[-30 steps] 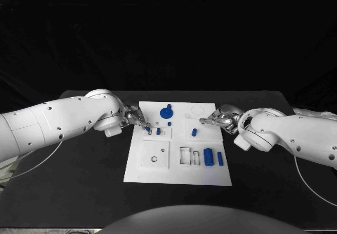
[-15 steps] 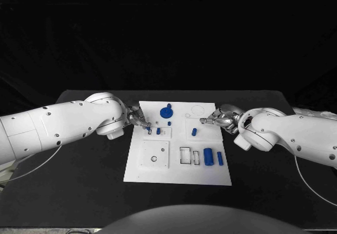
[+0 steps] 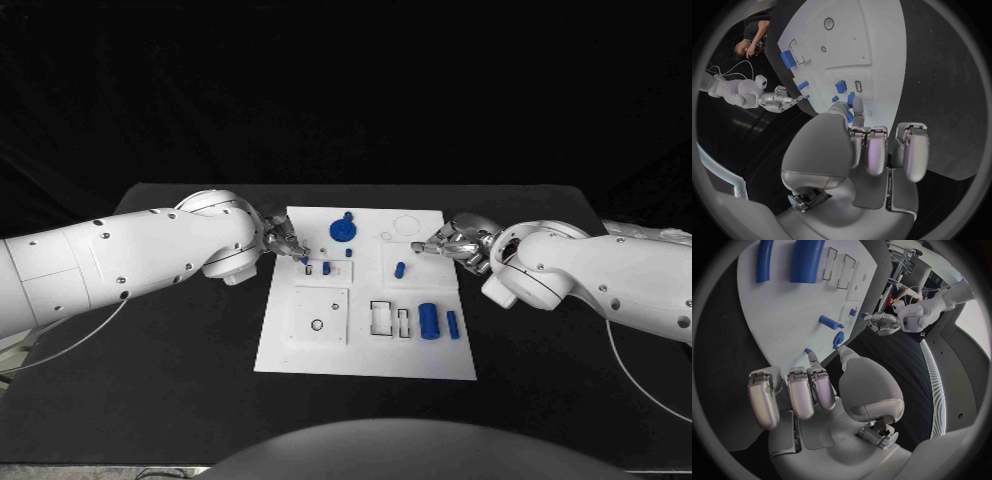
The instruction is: Assemble the parts on the task board
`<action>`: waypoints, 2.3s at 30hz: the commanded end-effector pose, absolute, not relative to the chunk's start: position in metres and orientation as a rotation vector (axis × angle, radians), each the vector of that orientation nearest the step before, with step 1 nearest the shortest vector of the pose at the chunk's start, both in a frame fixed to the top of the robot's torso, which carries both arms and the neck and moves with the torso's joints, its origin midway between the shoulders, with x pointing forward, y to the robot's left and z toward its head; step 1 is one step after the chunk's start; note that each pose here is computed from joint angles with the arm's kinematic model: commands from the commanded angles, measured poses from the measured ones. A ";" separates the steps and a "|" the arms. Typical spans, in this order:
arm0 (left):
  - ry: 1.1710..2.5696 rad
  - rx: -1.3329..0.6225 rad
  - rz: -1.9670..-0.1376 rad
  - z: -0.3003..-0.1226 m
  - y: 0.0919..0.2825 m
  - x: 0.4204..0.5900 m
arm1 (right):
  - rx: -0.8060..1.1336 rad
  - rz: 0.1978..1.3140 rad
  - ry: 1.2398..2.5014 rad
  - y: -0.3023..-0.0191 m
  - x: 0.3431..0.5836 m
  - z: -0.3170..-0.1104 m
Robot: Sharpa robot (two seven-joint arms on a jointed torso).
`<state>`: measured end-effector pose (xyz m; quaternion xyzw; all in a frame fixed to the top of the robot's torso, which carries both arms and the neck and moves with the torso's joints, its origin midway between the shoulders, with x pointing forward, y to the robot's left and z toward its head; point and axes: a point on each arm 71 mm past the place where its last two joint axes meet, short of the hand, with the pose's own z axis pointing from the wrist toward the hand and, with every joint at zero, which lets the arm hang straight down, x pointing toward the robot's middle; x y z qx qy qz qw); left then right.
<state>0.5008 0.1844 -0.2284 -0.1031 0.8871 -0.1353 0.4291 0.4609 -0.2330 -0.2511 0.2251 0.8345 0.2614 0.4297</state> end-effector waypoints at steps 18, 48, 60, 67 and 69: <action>2.221 -0.226 -0.330 -0.234 0.177 0.499 | 0.538 0.666 2.088 -0.230 0.461 -0.251; 2.244 -0.208 -0.326 -0.238 0.172 0.501 | 0.536 0.669 2.089 -0.229 0.460 -0.251; 2.251 -0.195 -0.331 -0.239 0.170 0.502 | 0.535 0.671 2.088 -0.228 0.460 -0.251; 2.257 -0.194 -0.325 -0.242 0.172 0.502 | 0.535 0.670 2.088 -0.229 0.460 -0.251; 2.256 -0.195 -0.323 -0.242 0.172 0.502 | 0.536 0.669 2.088 -0.229 0.460 -0.251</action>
